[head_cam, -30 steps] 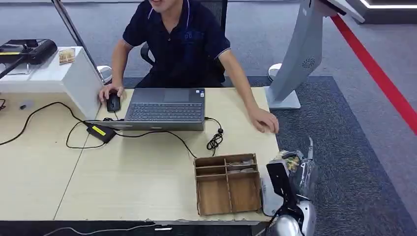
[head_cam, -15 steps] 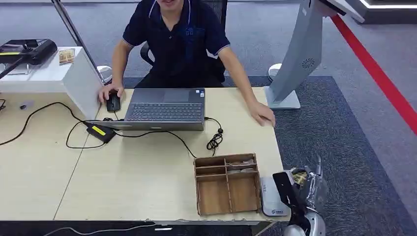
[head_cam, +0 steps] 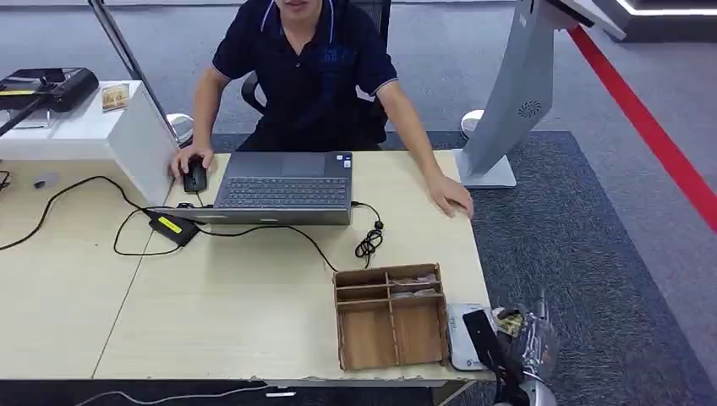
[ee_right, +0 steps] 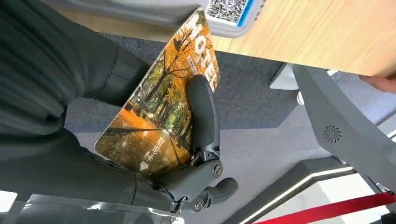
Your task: Pass the card to the sensor for recognition and then transmit it.
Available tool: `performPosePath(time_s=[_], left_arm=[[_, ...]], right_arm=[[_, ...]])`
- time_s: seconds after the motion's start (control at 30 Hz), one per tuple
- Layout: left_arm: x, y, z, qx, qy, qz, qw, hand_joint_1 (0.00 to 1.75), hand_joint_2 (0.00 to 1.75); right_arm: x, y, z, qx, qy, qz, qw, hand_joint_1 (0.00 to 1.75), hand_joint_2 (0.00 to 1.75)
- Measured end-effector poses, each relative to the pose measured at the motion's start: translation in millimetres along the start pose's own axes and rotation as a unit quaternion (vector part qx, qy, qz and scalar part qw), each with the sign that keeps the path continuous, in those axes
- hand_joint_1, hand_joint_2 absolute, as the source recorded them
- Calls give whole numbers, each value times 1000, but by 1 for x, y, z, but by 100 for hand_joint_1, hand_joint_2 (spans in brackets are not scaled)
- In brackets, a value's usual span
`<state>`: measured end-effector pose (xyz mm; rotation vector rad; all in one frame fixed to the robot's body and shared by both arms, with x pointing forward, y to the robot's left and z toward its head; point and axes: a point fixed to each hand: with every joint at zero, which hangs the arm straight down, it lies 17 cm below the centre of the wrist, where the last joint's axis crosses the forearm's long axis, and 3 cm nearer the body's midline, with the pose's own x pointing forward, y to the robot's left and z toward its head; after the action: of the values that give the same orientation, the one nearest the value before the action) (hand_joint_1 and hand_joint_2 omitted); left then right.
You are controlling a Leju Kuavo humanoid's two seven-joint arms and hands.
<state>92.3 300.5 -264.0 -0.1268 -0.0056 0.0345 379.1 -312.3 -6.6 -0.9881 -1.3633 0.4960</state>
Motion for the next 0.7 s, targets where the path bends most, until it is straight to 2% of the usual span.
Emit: performPosePath(time_s=[0.5,0.7], left_arm=[[0,-1,0,-1,0,1,1000,0,0],[0,-2,0,-3,0,-5,1000,0,0]], right_arm=[[-3,6,2,8,-2,7,1000,175,175],[17,-9,-8,-24,-10,-62,998,175,175]])
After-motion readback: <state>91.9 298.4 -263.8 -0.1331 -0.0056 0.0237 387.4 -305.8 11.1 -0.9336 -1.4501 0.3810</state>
